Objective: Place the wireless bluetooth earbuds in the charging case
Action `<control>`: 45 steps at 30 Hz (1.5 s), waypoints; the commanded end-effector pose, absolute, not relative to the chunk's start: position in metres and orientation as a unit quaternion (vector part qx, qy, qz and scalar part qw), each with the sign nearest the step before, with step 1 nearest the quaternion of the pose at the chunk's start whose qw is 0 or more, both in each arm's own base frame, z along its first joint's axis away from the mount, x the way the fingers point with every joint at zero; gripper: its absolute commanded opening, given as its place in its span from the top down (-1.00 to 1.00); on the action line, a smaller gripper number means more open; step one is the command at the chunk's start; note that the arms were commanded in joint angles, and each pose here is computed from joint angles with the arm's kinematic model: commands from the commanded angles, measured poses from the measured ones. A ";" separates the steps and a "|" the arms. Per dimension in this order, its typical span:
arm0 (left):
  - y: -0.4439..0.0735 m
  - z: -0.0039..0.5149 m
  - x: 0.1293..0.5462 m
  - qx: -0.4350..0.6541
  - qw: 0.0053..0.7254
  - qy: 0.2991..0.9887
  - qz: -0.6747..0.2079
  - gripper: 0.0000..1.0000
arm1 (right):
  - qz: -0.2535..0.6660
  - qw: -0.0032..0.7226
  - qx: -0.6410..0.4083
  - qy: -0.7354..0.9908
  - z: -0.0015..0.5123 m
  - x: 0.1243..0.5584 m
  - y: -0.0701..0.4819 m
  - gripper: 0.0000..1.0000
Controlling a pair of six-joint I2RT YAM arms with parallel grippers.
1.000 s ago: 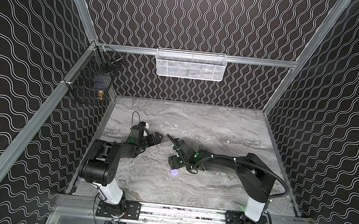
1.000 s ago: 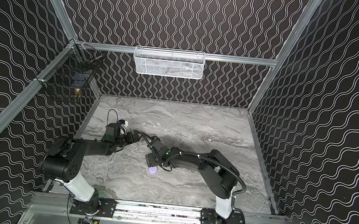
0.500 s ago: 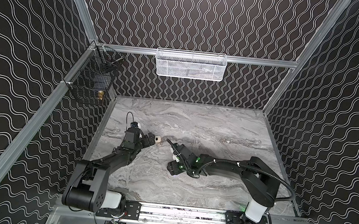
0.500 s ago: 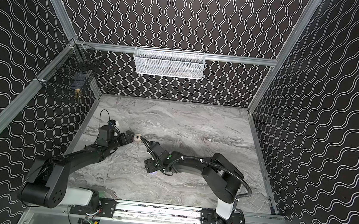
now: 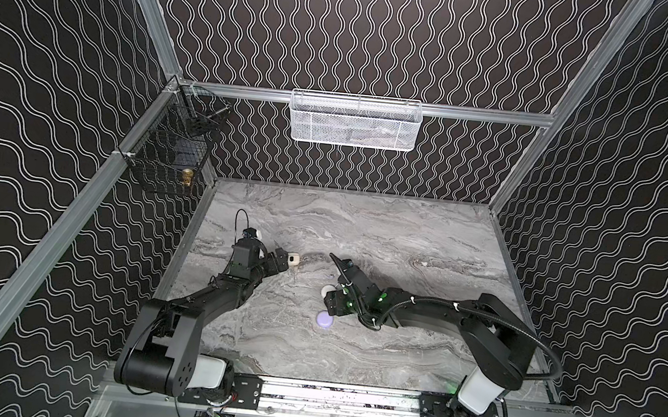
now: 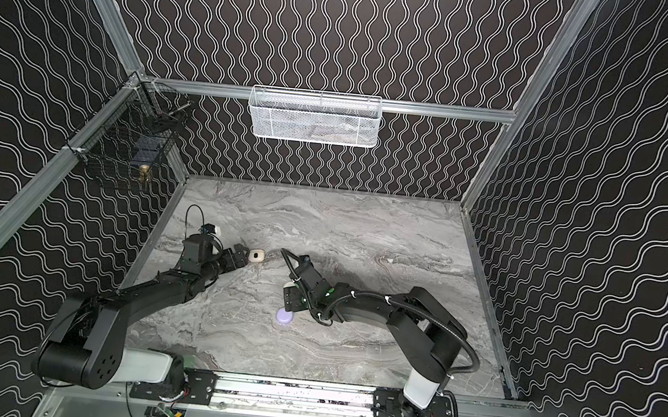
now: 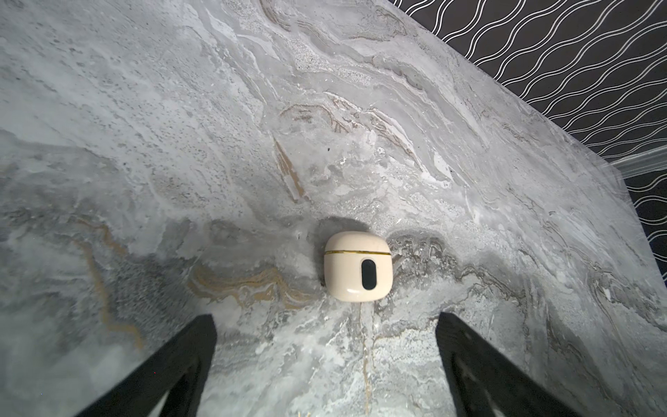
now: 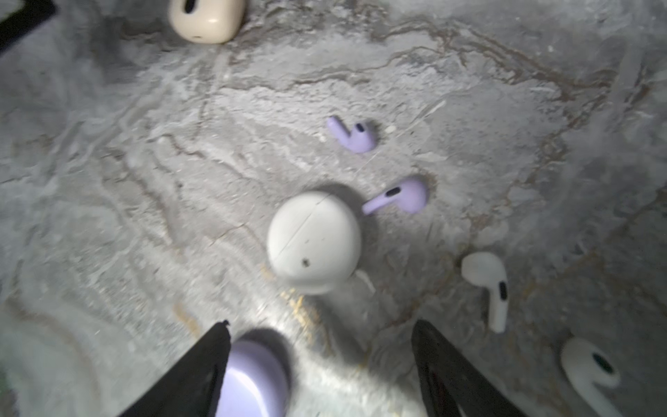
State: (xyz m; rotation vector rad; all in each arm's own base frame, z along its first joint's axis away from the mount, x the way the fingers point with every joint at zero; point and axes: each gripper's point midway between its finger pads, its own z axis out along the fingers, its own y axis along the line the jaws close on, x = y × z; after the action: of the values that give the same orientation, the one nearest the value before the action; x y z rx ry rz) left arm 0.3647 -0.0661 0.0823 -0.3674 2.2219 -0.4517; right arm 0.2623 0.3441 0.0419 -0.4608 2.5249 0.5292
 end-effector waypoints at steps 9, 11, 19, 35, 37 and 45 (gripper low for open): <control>-0.070 0.089 0.368 -0.130 0.423 0.877 -0.190 -0.97 | 0.261 0.252 -0.194 0.911 0.052 0.270 0.387 -0.68; -0.071 0.090 0.368 -0.129 0.424 0.876 -0.190 -0.97 | 0.269 0.250 -0.191 0.910 0.056 0.266 0.389 -0.67; -0.072 0.094 0.368 -0.127 0.431 0.872 -0.195 -0.97 | 0.307 0.234 -0.200 0.901 0.058 0.238 0.411 -0.57; -0.073 0.095 0.367 -0.125 0.430 0.872 -0.199 -0.97 | 0.204 0.346 -0.236 0.885 0.103 0.269 0.377 -0.72; -0.073 0.094 0.366 -0.125 0.428 0.873 -0.197 -0.96 | 0.206 0.328 -0.227 0.893 0.097 0.283 0.366 -0.73; -0.073 0.096 0.367 -0.125 0.433 0.870 -0.198 -0.96 | 0.212 0.262 -0.250 0.908 0.053 0.282 0.376 -0.76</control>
State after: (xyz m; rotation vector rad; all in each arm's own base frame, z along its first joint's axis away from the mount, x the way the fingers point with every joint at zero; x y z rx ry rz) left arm 0.3645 -0.0723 0.0918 -0.3381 2.1899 -0.4997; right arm 0.2851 0.3715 0.0608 -0.6222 2.4297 0.5605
